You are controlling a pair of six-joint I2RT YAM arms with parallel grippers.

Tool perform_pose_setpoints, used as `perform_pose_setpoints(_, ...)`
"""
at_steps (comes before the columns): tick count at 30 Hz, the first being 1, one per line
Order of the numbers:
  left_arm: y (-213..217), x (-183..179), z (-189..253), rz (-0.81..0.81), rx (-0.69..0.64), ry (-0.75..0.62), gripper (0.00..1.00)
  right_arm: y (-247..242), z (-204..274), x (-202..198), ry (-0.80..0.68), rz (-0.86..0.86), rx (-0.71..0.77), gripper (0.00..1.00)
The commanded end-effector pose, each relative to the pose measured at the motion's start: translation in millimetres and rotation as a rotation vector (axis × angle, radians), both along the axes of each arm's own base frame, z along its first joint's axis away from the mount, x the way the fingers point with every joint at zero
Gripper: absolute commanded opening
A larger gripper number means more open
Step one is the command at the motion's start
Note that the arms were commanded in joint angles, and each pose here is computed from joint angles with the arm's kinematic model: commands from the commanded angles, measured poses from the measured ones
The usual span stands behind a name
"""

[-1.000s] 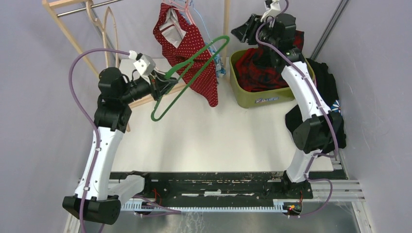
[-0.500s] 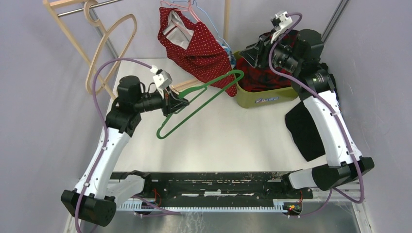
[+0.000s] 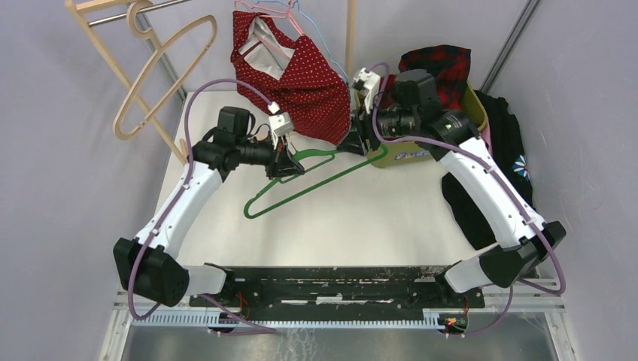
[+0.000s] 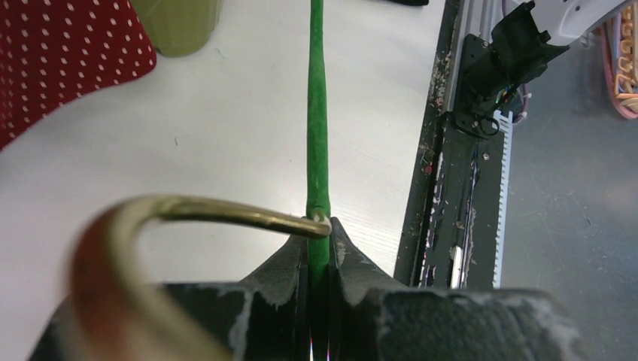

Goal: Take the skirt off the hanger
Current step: Place the hanger at the clothesline.

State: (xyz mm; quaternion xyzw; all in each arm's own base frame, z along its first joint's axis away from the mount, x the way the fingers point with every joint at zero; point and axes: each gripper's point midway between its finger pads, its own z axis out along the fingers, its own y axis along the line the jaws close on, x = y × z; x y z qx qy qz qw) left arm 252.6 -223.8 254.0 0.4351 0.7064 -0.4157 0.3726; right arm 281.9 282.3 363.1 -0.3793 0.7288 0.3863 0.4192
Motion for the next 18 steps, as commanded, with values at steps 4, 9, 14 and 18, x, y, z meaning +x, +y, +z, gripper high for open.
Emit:
perform_pose_setpoints(4,-22,16,33,-0.156,-0.027,-0.081,0.03,5,-49,-28,-0.016,0.104,-0.243,0.52)
perform_pose_setpoints(9,-52,1,49,-0.279,-0.028,-0.097,0.03,-2,-46,-11,-0.089,0.048,-0.310,0.53)
perform_pose_setpoints(14,-49,-6,23,-0.280,0.021,-0.063,0.03,-11,-27,-7,-0.159,0.004,-0.326,0.55)
perform_pose_setpoints(18,-46,-8,21,-0.273,0.033,-0.064,0.03,-25,-19,1,-0.244,-0.042,-0.385,0.57)
